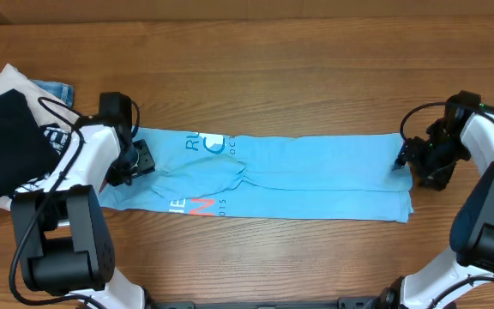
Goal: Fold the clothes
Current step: 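Fold the strip's right end leftward over the middle with the right gripper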
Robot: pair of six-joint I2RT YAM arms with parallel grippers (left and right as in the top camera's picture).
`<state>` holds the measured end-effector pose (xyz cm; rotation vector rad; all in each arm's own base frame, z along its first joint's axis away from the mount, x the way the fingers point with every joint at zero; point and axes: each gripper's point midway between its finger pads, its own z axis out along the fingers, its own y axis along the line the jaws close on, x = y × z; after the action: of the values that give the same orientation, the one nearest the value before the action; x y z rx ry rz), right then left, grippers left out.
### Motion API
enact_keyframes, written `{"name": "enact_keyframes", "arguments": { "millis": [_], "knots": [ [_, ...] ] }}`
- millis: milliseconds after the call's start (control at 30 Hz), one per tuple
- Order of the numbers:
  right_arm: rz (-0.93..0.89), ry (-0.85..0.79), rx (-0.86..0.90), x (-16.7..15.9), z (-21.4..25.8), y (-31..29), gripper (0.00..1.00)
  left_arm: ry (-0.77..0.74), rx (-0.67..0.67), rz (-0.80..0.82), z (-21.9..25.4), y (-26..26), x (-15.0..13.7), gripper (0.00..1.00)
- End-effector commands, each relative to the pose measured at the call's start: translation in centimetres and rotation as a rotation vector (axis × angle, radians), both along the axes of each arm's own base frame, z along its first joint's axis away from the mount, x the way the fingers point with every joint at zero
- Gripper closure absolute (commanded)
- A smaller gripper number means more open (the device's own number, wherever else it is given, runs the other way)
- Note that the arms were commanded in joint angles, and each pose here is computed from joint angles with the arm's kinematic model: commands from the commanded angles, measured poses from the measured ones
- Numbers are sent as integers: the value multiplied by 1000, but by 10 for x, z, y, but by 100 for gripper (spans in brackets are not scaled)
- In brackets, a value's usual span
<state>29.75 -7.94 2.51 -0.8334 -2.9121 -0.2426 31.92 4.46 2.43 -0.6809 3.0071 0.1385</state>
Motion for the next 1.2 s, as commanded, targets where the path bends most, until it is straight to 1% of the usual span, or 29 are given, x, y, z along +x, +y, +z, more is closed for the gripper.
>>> {"name": "enact_keyframes", "arguments": {
  "millis": [0, 200, 267, 367, 400, 467, 500, 533, 567, 633, 667, 733, 833, 967, 1067, 1167],
  "knots": [
    [27, -22, 46, -4, -8, 11, 30, 29, -77, -17, 6, -12, -1, 48],
    [42, -57, 161, -9, -20, 33, 33, 49, -95, -16, 6, -15, -7, 47],
    [61, -60, 183, -11, -21, 38, 39, 51, -98, -17, 6, -16, -7, 47],
    [61, -66, 181, -10, -21, 38, 62, 53, -102, -16, 6, -16, -7, 47],
    [61, -67, 180, -9, -21, 37, 67, 54, -103, -16, 6, -16, -8, 48],
    [61, -73, 177, -8, -22, 37, 82, 60, -103, -16, 6, -17, -9, 48],
    [61, -77, 176, -7, -22, 36, 91, 64, -104, -16, 6, -17, -10, 48],
    [57, -79, 170, -6, -22, 35, 96, 67, -105, -15, 6, -17, -11, 48],
    [51, -79, 163, -6, -22, 33, 96, 69, -106, -16, 6, -17, -12, 48],
    [-3, -55, 95, -5, -24, 20, 96, 69, -130, -16, 6, -21, -12, 48],
    [-47, -35, 12, -5, -22, 1, 96, 60, -157, -17, 7, -26, -10, 48],
    [-99, -27, -67, -1, -14, -21, 96, 46, -174, -23, 7, -29, -7, 48],
    [-184, -72, -114, 14, 12, -54, 96, 13, -195, -57, 10, -32, 3, 47],
    [-243, -121, -136, 26, 48, -83, 96, -17, -203, -66, 18, -33, 12, 47],
    [-231, -111, -131, 28, 65, -80, 96, -25, -224, -68, 19, -37, 14, 47],
    [-135, -90, -117, 35, 76, -48, 96, -23, -225, -67, 19, -37, 14, 47]
  ]
}}
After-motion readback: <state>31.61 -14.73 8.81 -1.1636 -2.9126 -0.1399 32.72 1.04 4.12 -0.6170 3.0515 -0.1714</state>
